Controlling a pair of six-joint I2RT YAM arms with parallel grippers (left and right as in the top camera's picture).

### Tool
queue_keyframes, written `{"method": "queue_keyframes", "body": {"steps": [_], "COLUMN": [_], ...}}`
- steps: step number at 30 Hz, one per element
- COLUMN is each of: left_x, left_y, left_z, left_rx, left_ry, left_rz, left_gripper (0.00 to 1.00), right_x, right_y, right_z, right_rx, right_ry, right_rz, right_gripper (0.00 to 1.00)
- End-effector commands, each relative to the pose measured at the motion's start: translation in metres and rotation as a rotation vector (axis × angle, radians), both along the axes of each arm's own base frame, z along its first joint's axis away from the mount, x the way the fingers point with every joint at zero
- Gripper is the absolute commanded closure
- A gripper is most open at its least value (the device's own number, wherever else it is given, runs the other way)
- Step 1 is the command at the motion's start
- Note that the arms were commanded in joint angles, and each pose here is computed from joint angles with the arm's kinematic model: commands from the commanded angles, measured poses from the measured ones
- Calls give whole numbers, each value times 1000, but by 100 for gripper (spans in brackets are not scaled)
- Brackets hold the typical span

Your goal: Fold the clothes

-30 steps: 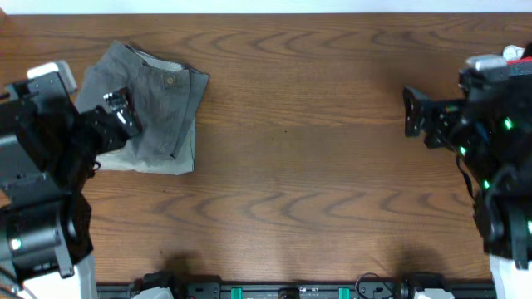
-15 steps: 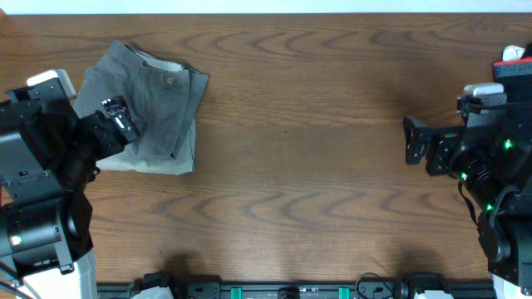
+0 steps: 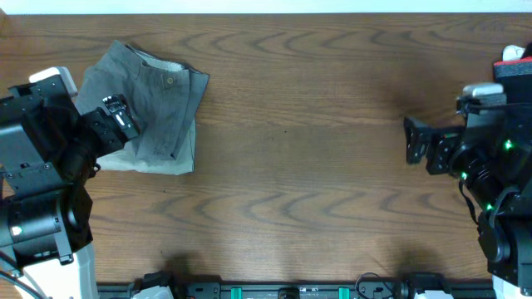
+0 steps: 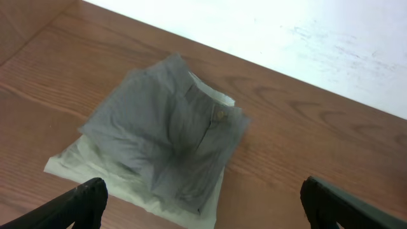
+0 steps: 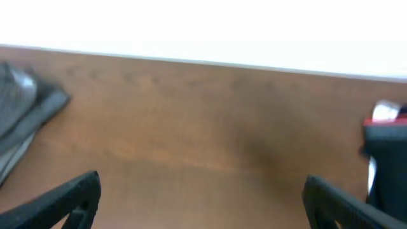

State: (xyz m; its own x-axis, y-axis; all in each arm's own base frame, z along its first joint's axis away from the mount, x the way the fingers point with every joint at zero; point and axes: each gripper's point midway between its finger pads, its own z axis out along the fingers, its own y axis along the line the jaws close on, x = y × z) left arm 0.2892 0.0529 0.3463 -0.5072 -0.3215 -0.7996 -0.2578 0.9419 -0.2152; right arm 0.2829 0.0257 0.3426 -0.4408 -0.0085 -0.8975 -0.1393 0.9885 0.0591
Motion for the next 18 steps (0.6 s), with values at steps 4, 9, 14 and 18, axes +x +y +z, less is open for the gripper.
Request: {"method": "queue_keyframes", "body": {"steps": [4,9,14,18], "left_x": [1,1,1,1], "left_y": [1,1,1,1], "left_z": [-4,-4,-3,-4], "left_rx": [2,2,2,2], "left_ry": [10,10,10,10], "left_rz": [6,6,6,6], "left_gripper": [2,2,2,2], "right_x": [-6,-23,-33,-39], "right_y": [-9,-9,-9,-9], "right_z": [4,-33,-52,-60], "right_rx": [-41,-39,-43,-41], "right_ry": [-181,-261,-387,-512], "right_rz": [-43,-43,-44,-47], "right_gripper": [1,1,1,0]}}
